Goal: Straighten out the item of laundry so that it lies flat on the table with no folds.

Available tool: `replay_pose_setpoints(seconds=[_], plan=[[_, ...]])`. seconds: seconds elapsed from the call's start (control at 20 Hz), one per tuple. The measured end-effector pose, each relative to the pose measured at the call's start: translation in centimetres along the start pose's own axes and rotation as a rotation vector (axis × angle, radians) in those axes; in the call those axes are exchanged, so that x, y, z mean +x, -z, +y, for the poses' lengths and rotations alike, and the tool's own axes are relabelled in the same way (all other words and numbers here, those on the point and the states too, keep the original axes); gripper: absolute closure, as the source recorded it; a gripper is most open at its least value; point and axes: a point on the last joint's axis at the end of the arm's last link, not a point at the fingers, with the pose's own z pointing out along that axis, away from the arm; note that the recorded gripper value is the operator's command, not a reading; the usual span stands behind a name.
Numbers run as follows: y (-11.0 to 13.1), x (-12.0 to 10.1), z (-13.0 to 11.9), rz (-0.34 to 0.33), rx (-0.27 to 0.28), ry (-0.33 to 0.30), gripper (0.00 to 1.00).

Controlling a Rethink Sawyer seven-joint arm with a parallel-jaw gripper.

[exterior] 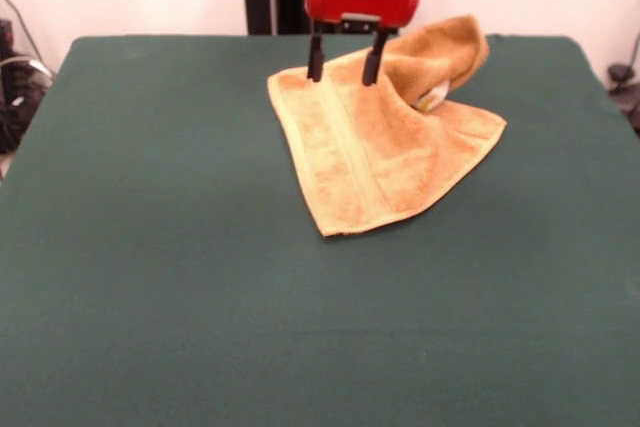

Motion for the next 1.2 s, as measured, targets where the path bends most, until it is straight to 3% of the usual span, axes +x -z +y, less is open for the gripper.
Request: replay_pose_setpoints(seconds=[0.3,0.7,1.2], plan=[[-1.5,0.4,0.3,0.024,-0.004,0.005,0.0],[-5.4,2.1,1.3,0.074,-0.013,0.018,0.0],[-11.8,3.2,2.4,0.006,-0.007,0.034,0.0]])
